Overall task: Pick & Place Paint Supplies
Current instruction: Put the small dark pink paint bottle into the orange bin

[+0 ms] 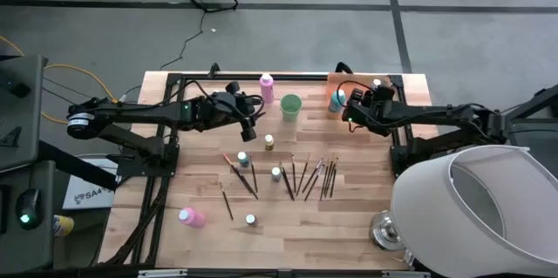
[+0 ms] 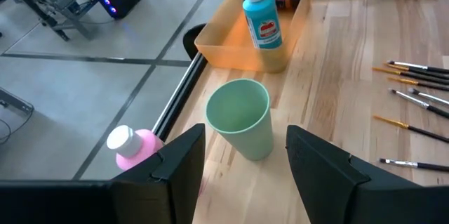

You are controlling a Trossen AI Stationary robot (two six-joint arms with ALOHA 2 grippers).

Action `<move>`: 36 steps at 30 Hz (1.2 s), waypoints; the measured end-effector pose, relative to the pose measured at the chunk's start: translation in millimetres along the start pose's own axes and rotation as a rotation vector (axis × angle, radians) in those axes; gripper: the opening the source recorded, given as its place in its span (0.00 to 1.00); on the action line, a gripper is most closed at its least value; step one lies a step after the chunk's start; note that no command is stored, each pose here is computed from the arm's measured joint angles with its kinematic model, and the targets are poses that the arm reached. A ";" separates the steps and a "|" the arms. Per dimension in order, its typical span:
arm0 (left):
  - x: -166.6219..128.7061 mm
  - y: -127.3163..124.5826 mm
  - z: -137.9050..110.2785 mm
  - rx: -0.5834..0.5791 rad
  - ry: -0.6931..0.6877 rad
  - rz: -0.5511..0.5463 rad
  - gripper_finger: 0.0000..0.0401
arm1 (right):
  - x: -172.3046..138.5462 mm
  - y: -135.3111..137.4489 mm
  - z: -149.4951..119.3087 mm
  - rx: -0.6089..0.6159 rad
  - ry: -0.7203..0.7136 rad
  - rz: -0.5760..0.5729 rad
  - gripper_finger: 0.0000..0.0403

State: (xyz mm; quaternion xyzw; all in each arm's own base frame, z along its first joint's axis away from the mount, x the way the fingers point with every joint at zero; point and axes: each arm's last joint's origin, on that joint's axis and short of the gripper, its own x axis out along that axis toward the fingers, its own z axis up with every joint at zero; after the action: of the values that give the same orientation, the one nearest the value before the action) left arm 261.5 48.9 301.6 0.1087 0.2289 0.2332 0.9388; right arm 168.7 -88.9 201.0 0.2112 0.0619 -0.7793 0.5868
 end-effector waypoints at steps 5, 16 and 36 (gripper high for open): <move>0.0 0.0 0.0 0.000 0.000 0.000 0.48 | 4.0 -3.7 -10.0 0.017 0.041 0.009 0.28; 0.1 -0.6 -2.9 0.011 0.028 -0.005 0.48 | 10.1 -15.6 -25.6 -0.009 0.074 -0.005 0.28; 0.0 -0.7 -3.6 0.013 0.036 -0.006 0.48 | 9.7 -16.6 -31.1 -0.105 0.239 0.012 0.32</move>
State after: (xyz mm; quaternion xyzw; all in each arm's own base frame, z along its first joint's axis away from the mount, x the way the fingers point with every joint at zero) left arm 260.0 48.7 298.2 0.1100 0.2475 0.2306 0.9346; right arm 158.9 -81.8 166.5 0.2722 0.1708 -0.7406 0.5901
